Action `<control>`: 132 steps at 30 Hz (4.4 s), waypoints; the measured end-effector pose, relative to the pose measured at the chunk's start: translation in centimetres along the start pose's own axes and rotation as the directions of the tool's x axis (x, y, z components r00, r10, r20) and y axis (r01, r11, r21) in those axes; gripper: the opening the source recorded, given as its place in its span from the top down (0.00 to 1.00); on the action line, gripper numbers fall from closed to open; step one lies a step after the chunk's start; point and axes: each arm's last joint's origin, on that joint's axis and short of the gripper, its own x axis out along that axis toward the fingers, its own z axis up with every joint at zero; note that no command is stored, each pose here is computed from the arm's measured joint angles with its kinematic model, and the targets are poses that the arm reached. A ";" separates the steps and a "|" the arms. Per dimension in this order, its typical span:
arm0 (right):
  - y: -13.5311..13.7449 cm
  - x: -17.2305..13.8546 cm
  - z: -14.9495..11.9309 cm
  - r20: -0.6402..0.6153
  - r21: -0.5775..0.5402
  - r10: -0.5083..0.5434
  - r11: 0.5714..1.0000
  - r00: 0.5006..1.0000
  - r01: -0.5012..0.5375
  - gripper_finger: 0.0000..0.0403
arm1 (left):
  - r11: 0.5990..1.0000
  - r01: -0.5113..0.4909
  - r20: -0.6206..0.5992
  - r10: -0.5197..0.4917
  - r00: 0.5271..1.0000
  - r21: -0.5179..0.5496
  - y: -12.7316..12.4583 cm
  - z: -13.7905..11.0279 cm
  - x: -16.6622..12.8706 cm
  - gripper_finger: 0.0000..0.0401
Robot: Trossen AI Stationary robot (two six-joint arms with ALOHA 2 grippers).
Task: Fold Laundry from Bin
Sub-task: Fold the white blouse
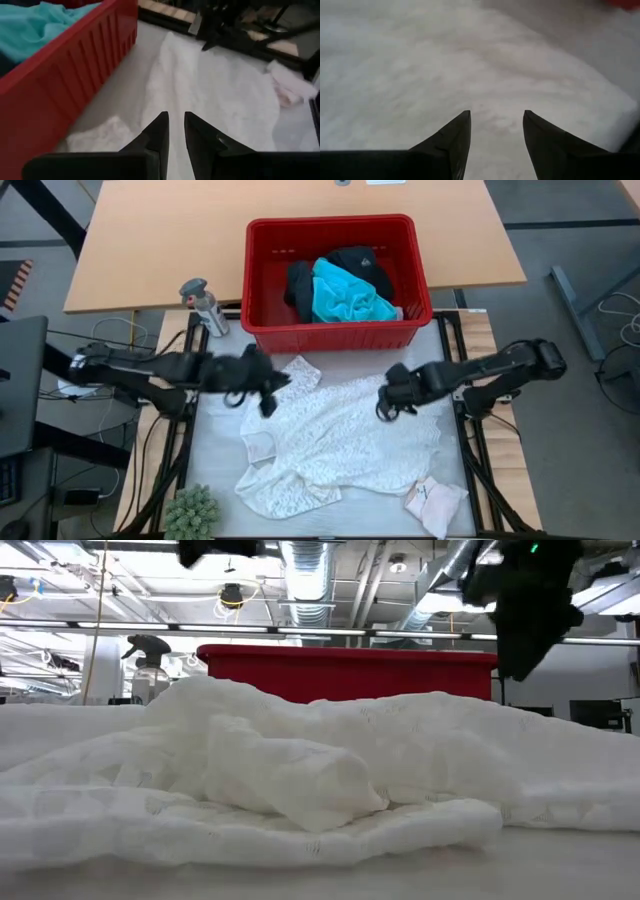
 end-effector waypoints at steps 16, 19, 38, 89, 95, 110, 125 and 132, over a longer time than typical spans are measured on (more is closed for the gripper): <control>-4.3 4.9 3.0 -0.066 0.022 -0.132 0.991 0.989 0.134 0.47 | 0.997 -0.071 -0.395 0.051 0.917 -0.035 8.4 -4.2 14.2 0.62; -4.8 5.5 2.8 -0.084 0.020 -0.154 0.988 0.985 0.156 0.47 | 0.992 -0.122 -0.472 0.091 0.877 -0.035 9.4 -5.5 15.3 0.53; -6.0 9.0 3.5 -0.014 0.070 -0.065 0.995 0.998 0.066 0.47 | 0.904 -0.428 -0.540 0.358 0.762 -0.004 11.2 -10.0 16.6 0.44; -12.5 2.2 8.5 0.360 0.027 0.267 0.955 0.894 -0.296 0.52 | 0.947 -0.319 -0.514 0.256 0.819 -0.036 14.9 -11.8 16.6 0.44; -11.6 2.5 6.7 0.219 0.031 0.251 0.964 0.943 -0.264 0.52 | 0.956 -0.277 -0.547 0.181 0.818 -0.097 14.9 -12.7 17.5 0.56; -10.3 6.3 6.1 -0.015 -0.005 0.002 1.000 1.000 -0.002 0.52 | 0.940 -0.232 -0.413 0.113 0.904 -0.251 13.1 -7.7 11.7 1.00; -9.0 6.0 8.4 0.218 -0.145 0.137 0.984 0.966 -0.106 0.52 | 0.858 -0.348 0.062 0.398 0.915 -0.378 11.8 -2.4 -5.4 1.00; -9.2 6.5 10.4 0.353 -0.339 0.190 0.939 0.916 -0.064 0.50 | 0.866 -0.299 -0.018 0.319 0.947 -0.401 11.5 -3.7 -7.0 1.00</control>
